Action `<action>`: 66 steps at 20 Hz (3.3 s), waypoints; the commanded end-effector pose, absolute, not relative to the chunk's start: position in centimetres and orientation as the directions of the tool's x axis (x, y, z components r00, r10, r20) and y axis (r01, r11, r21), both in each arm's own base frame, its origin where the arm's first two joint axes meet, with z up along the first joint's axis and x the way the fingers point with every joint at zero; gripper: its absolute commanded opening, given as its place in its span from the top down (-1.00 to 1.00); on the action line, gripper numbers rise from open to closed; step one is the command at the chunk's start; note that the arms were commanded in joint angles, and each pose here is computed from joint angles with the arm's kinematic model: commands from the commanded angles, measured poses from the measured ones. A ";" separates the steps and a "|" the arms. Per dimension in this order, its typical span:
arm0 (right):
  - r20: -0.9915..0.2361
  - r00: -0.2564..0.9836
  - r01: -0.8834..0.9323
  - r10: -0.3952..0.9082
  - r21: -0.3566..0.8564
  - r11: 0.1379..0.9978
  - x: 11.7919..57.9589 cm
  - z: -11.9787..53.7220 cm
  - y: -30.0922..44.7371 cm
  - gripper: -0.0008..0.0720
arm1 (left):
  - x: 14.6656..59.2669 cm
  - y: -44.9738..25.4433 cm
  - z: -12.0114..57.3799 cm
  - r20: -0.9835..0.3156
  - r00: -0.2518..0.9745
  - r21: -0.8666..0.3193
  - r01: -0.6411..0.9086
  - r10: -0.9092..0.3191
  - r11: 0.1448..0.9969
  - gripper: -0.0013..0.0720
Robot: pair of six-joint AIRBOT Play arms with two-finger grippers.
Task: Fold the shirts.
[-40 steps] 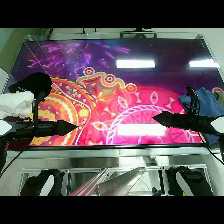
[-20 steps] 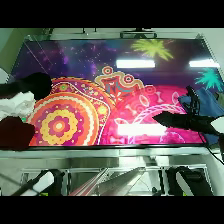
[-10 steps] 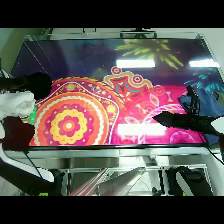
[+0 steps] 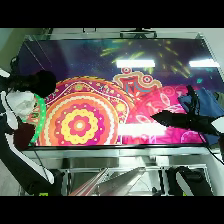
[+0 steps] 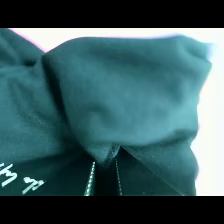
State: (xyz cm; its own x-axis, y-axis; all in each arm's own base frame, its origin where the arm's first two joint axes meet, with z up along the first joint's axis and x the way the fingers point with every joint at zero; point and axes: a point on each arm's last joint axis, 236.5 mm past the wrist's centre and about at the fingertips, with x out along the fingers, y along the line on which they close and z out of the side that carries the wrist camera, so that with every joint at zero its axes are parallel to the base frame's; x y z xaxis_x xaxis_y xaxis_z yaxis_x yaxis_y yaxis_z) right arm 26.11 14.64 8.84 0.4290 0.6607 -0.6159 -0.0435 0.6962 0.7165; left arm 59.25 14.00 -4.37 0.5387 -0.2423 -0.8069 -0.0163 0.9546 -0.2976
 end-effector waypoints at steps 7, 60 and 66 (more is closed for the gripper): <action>-0.604 0.438 -0.047 0.666 0.725 0.687 26.3 9.1 14.8 0.93 | 51.0 -13.4 20.2 -0.460 0.439 -0.573 0.517 -0.772 0.636 0.91; -0.246 0.726 -0.431 0.642 0.565 0.703 39.6 28.7 7.7 0.93 | 34.1 -19.3 27.5 -0.421 0.473 -0.472 0.614 -0.774 0.632 0.90; -0.100 0.832 -0.468 0.546 0.402 0.787 33.8 36.7 7.9 0.93 | 29.9 -15.4 34.4 -0.335 0.659 -0.274 0.616 -0.673 0.739 0.89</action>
